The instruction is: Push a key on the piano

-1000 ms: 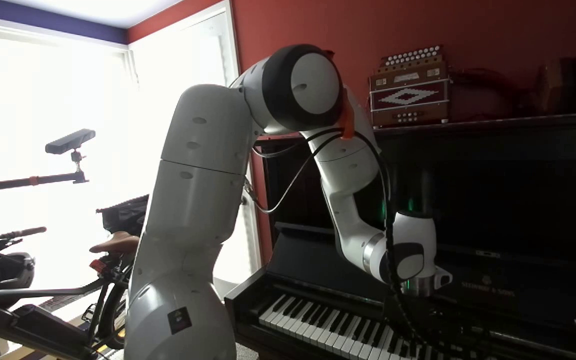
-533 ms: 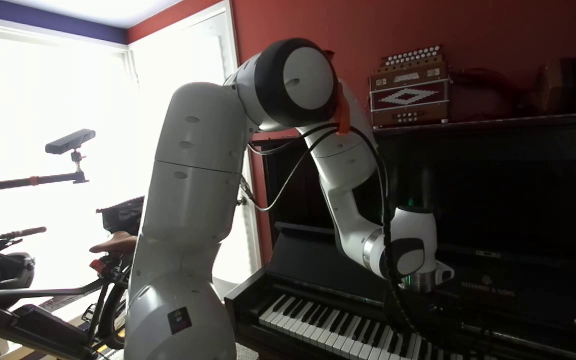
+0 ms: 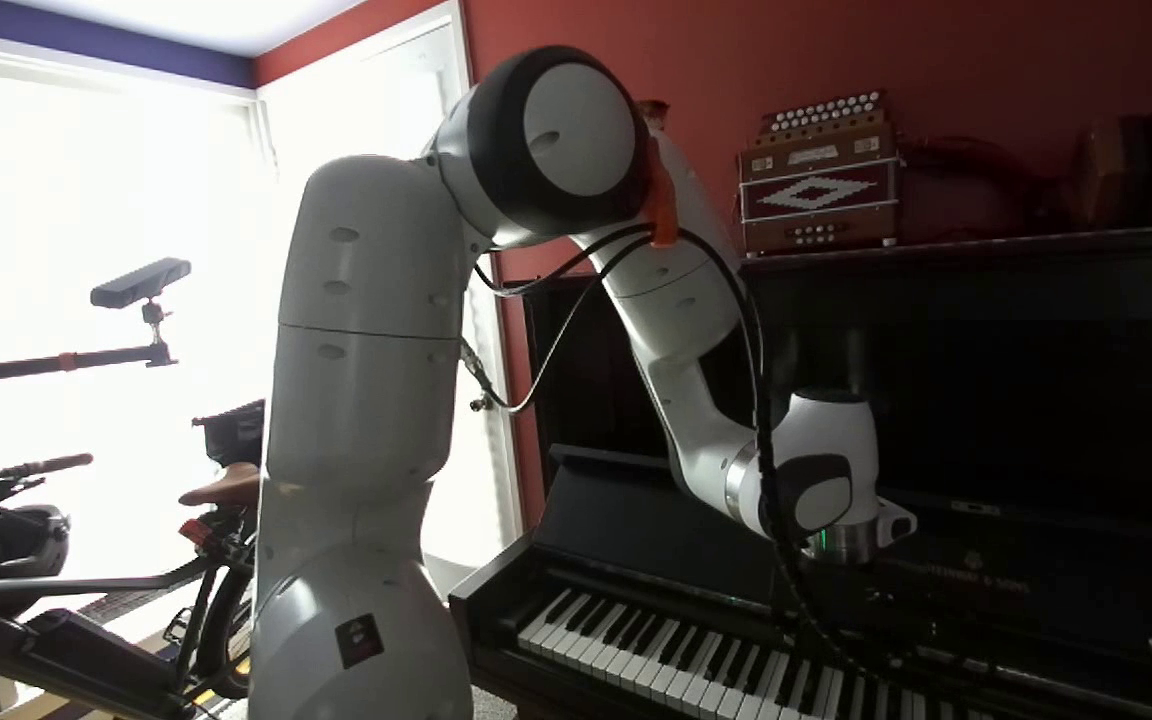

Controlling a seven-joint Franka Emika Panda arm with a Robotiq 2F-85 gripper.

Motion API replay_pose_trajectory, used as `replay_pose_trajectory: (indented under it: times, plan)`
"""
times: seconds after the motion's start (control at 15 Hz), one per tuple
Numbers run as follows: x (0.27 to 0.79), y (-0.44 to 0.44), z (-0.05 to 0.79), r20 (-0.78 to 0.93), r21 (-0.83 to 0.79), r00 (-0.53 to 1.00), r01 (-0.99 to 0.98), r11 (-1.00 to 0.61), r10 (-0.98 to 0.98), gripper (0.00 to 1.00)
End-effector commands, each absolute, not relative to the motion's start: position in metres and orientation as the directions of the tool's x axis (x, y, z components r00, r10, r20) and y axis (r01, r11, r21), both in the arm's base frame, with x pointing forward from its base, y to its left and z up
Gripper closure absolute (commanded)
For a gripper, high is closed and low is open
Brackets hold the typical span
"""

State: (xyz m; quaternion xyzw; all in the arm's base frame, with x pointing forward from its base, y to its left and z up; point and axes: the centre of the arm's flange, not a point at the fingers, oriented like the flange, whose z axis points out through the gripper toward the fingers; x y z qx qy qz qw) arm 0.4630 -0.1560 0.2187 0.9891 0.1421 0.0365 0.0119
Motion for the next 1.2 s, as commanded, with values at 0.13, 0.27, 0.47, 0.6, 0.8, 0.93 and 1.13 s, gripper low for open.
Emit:
replay_pose_trajectory:
  times: [0.13,0.27,0.47,0.6,0.8,0.93,1.13]
  plan:
    - [0.435,-0.156,0.262,0.083,0.064,0.966,0.239,-0.969,0.244,0.00]
    - [0.429,-0.157,0.274,0.104,0.071,0.969,0.218,-0.973,0.225,0.00]
    - [0.420,-0.157,0.291,0.129,0.086,0.971,0.193,-0.978,0.203,0.00]
    - [0.414,-0.156,0.301,0.144,0.105,0.971,0.175,-0.979,0.189,0.00]
    - [0.407,-0.153,0.315,0.166,0.127,0.970,0.156,-0.980,0.176,0.00]
    - [0.404,-0.152,0.323,0.179,0.142,0.969,0.145,-0.979,0.169,0.00]
    - [0.416,-0.158,0.321,0.196,0.150,0.964,0.150,-0.977,0.178,0.00]
